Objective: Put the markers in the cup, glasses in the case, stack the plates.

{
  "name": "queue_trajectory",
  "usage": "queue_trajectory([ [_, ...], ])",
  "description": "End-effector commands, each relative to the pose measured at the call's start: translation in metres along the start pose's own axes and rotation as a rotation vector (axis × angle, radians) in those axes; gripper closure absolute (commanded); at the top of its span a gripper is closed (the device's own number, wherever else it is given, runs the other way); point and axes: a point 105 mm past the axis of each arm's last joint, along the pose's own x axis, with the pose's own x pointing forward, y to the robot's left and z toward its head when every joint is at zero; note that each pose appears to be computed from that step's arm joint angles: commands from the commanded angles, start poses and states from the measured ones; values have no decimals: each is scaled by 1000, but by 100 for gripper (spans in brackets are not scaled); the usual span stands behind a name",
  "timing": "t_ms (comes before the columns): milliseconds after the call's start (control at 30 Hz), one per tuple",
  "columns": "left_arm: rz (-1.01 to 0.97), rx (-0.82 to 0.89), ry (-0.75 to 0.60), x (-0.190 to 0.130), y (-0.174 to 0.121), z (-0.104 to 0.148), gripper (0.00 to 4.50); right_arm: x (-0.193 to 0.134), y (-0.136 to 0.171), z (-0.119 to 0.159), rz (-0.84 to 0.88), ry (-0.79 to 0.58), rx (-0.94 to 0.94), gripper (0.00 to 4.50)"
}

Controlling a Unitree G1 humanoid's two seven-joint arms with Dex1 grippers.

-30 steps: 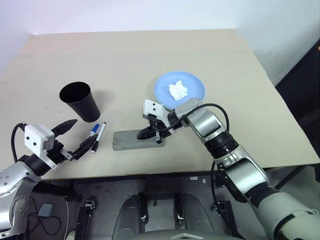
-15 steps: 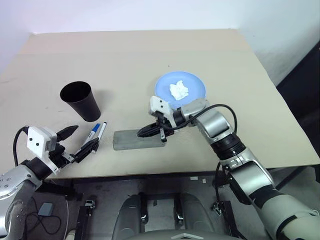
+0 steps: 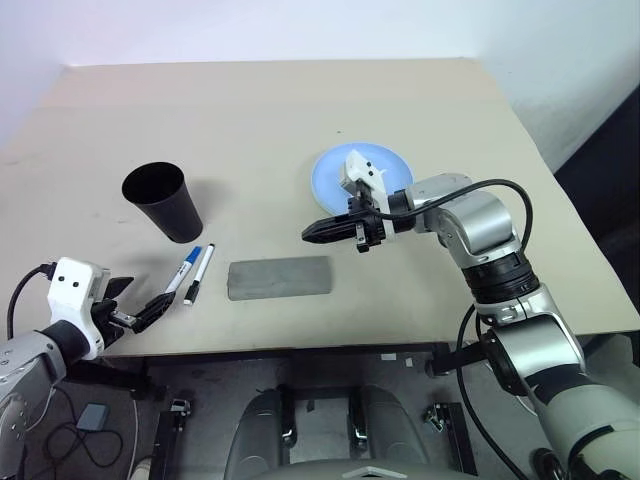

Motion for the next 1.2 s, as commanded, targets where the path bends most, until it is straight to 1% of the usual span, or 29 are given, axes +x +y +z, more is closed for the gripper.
queue_trajectory([
  [33,8,21,39,6,7,0,0,-15,2,12,-41,-41,-31,448],
  [233,-22,15,59,16,9,3,0,-25,-2,7,-106,-33,-5,448],
  [333,-49,36,59,24,5,7,0,-28,-4,5,-128,-33,5,448],
  [533,-113,60,69,34,-8,6,0,-32,-8,2,-171,-28,20,448],
  [633,-140,60,78,35,-13,3,56,-33,-9,1,-183,-27,25,450],
  [700,-152,60,84,35,-15,2,115,-34,-11,-1,-196,-22,27,450],
  [733,-155,60,85,35,-16,1,154,-34,-11,-1,-200,-21,28,450],
  [1000,-153,54,94,34,-16,-1,417,-34,-16,-4,-223,-13,32,450],
  [1200,-153,57,97,29,-16,3,419,-34,-17,-5,-227,-10,31,450],
])
